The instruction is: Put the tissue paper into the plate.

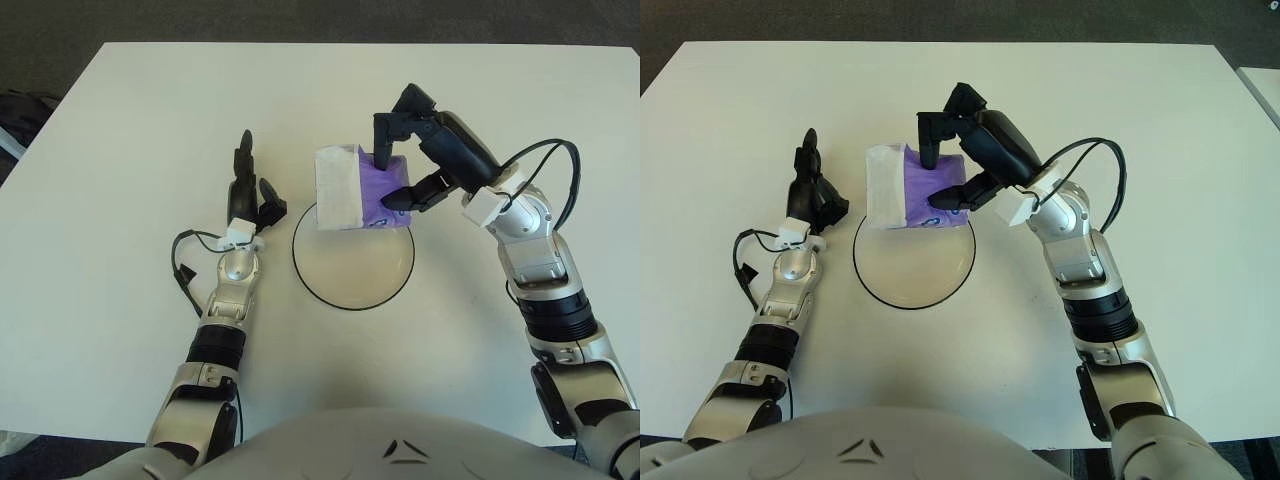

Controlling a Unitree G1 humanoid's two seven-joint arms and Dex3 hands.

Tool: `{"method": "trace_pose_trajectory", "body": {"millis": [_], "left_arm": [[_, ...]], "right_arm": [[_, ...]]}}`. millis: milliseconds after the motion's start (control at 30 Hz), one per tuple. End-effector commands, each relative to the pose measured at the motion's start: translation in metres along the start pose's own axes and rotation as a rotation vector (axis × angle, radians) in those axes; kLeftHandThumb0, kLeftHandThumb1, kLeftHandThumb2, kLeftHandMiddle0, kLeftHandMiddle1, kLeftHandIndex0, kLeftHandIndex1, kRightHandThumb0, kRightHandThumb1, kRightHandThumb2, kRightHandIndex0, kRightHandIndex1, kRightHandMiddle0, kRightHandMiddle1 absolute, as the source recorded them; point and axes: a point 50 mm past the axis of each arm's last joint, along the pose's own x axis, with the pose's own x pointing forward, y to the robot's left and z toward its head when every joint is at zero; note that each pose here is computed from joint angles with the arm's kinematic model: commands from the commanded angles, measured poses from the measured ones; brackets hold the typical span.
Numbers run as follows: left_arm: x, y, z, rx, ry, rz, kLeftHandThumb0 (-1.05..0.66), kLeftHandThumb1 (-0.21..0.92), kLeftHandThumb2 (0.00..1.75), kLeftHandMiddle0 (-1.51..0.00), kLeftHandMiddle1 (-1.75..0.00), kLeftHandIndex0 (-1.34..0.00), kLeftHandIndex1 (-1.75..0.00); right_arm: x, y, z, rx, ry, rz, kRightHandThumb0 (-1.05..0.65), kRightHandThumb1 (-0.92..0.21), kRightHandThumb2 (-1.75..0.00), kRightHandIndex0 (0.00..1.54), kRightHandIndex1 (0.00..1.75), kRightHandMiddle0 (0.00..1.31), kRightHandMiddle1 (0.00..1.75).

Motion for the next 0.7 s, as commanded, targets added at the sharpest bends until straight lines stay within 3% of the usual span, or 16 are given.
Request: {"method": "trace_pose_trajectory", "body": {"millis": [0,467,500,600,633,667], "left_arm": [[-0.0419,0.0015,-0.0522,0.041,0.261,-0.019,-0.89,0.92,1.24,-0.05,-0.01,0.00,-0.14],[-0.0417,0.0034,-0.0527,0.048,0.265,-0.023,-0.89,0.92,1.23,-0.05,-0.01,0.00,-0.15],[-0.0418,0.0036,-0.0529,0.050,0.264,-0.024,-0.90,0.92,1.23,-0.05,-0.01,0.00,-0.16],[-0.0424,0.0041,-0.0528,0.065,0.250,-0.028,-0.90,0.92,1.23,-0.05,-0.01,0.00,-0.16],[-0.0425,0.0043,-0.0529,0.069,0.247,-0.029,-0.90,0.92,1.23,-0.05,0.00,0.00,-0.17],[-0.0426,0.0044,-0.0530,0.071,0.247,-0.031,-0.90,0.92,1.23,-0.05,0.00,0.00,-0.17]], "right_arm": [[-0.0007,0.0007,0.0033,0.030,-0.006,-0.012,-0.08,-0.32,-1.31,1.26,1.75,0.98,1.75],[-0.0015,0.0040,0.0043,0.055,-0.017,-0.029,-0.14,-0.38,-1.21,1.25,1.75,0.95,1.75],[-0.0011,0.0042,0.0044,0.059,-0.019,-0.027,-0.25,-0.38,-1.21,1.20,1.75,0.80,1.75],[0.0007,0.0048,0.0037,0.033,-0.022,0.022,-0.39,-0.42,-1.17,1.06,1.75,0.61,1.75],[0.0013,0.0050,0.0034,0.021,-0.021,0.043,-0.49,-0.50,-1.06,0.95,1.75,0.54,1.75],[0.0019,0.0056,0.0033,-0.010,-0.022,0.099,-0.63,-0.65,-0.84,0.78,1.75,0.45,1.75]]}}
